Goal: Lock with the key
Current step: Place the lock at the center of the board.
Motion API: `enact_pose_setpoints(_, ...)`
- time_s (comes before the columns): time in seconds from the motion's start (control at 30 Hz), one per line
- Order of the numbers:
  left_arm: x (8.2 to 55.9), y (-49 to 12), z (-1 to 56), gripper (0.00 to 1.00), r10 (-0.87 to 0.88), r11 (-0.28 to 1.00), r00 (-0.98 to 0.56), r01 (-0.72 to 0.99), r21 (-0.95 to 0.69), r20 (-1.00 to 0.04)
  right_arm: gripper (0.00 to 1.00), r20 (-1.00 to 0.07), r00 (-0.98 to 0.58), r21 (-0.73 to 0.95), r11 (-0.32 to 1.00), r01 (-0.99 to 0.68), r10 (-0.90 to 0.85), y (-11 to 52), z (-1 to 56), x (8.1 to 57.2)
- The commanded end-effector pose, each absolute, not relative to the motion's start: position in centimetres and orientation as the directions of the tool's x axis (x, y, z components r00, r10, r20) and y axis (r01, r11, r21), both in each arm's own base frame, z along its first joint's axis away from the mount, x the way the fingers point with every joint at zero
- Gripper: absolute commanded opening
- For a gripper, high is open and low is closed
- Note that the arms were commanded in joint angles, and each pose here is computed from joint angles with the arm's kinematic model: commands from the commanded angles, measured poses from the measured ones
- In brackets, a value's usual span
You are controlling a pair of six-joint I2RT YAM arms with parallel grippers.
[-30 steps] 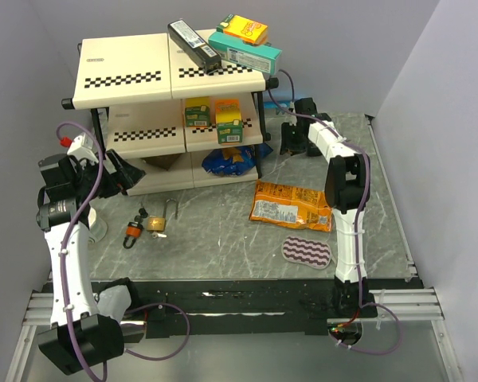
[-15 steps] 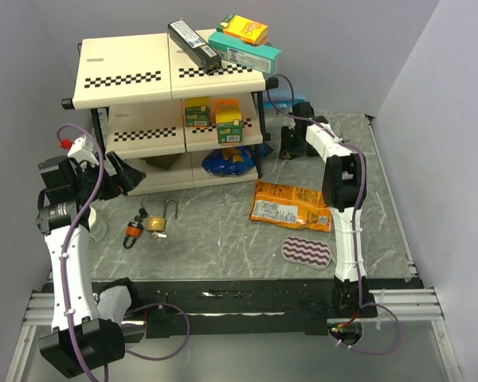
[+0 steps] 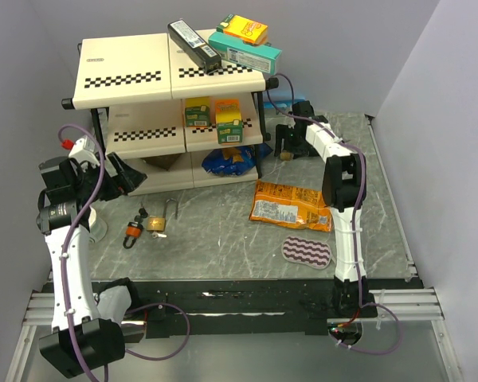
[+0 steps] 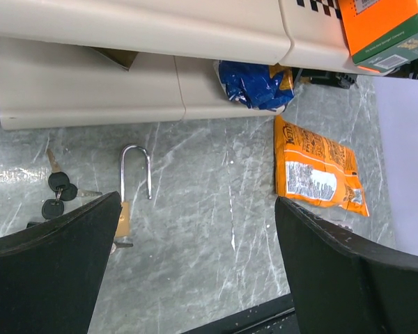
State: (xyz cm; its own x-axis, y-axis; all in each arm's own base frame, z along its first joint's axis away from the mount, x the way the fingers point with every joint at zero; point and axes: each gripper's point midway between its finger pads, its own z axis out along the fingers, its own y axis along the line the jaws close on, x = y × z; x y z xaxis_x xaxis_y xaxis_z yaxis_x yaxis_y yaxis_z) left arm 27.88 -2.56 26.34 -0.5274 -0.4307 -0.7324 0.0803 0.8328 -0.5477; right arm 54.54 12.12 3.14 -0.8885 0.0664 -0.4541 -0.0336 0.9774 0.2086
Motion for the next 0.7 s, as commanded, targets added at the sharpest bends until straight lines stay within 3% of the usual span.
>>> enact_pose_setpoints(0.0,27.3,-2.9,27.8,0.96,-0.386,0.846,-0.509,0.137,-0.515,-0.769,0.83,-0.498,-0.865,0.232,0.971,-0.065,0.061,13.0,5.6,55.2)
enact_pose_setpoints(0.23,27.1,-3.4,28.4,0.96,-0.378,0.837,-0.496,0.176,-0.517,-0.781,0.84,-0.626,-0.778,0.272,0.95,-0.152,0.055,13.8,11.8,54.5)
enact_pose_setpoints(0.5,27.8,-2.2,29.6,0.96,-0.383,0.866,-0.448,0.128,-0.483,-0.807,0.84,-0.643,-0.761,0.27,0.955,-0.122,0.084,12.4,16.3,50.5)
enact_pose_setpoints(0.67,26.8,-2.9,28.9,0.96,-0.244,0.885,-0.49,0.24,-0.399,-0.837,0.87,-0.639,-0.766,0.231,0.967,-0.104,0.07,9.6,17.2,45.9)
